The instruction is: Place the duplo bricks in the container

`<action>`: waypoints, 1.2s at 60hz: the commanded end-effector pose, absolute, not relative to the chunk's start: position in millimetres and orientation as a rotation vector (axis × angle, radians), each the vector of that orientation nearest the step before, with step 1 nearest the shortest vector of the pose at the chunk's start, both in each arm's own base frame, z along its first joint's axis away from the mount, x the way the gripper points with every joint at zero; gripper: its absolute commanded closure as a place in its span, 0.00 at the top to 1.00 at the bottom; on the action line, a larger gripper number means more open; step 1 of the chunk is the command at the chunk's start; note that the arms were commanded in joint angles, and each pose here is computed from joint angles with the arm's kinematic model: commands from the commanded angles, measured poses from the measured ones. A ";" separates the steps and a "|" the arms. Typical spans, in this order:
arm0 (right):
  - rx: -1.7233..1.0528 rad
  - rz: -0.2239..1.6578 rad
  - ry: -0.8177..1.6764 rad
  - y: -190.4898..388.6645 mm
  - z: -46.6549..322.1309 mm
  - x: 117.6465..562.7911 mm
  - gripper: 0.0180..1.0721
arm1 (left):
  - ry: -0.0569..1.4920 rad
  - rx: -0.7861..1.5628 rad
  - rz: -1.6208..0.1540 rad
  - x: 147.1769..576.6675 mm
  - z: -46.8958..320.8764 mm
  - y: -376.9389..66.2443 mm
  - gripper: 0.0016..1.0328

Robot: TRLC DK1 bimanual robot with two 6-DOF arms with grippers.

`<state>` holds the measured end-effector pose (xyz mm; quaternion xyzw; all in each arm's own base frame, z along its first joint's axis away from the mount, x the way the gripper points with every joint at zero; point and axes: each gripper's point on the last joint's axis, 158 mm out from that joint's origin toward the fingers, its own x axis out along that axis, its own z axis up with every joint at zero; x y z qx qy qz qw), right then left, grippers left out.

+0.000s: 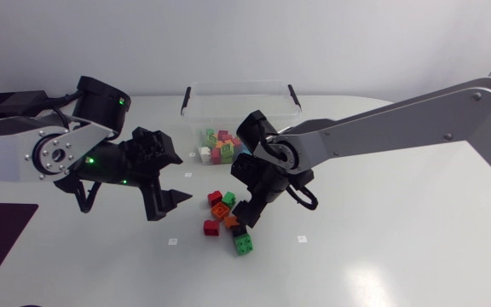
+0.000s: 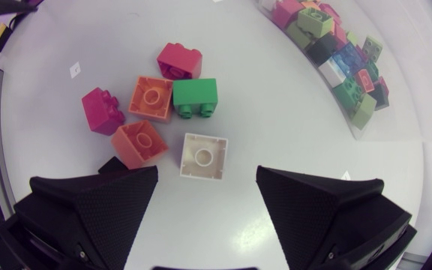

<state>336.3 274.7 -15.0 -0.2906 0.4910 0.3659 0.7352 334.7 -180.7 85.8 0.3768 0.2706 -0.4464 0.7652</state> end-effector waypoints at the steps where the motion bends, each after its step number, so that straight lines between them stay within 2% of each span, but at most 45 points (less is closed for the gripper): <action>1: -0.630 0.789 1.099 278.6 -18.0 339.9 0.86 | 0.583 0.856 -1.017 321.8 78.2 -182.9 0.95; 7: -0.637 0.786 1.117 279.1 -22.0 341.5 0.86 | 0.598 0.868 -1.051 312.6 68.3 -187.4 0.95; 10: -0.640 0.786 1.129 279.3 -25.5 341.8 0.80 | 0.618 0.878 -1.080 305.3 58.5 -190.4 0.95; 16: -0.646 0.784 1.157 278.3 -32.0 340.5 0.74 | 0.649 0.898 -1.137 291.0 39.8 -197.3 0.95; 23: -0.650 0.784 1.173 278.5 -36.7 340.7 0.73 | 0.680 0.908 -1.173 284.0 25.2 -201.1 0.95; 28: -0.651 0.784 1.186 278.3 -40.3 341.1 0.64 | 0.695 0.912 -1.192 280.1 17.5 -204.5 0.95; 30: -0.656 0.784 1.196 277.3 -43.4 340.9 0.54 | 0.710 0.923 -1.222 273.8 7.5 -208.9 0.95; 33: -0.656 0.785 1.202 276.7 -44.4 340.8 0.49 | 0.716 0.926 -1.230 272.7 4.7 -210.1 0.95; 36: -0.657 0.786 1.208 275.8 -45.6 340.2 0.38 | 0.722 0.933 -1.244 270.5 -0.3 -211.9 0.95; 40: -0.655 0.787 1.210 274.7 -45.4 340.1 0.28 | 0.728 0.936 -1.253 270.1 -5.3 -214.0 0.95; 59: -0.623 0.775 1.174 261.6 -16.1 341.4 0.27 | 0.760 0.941 -1.283 271.4 -24.5 -221.9 0.95; 72: -0.580 0.764 1.118 250.2 18.6 346.6 0.27 | 0.743 0.943 -1.288 273.0 -30.1 -229.7 0.94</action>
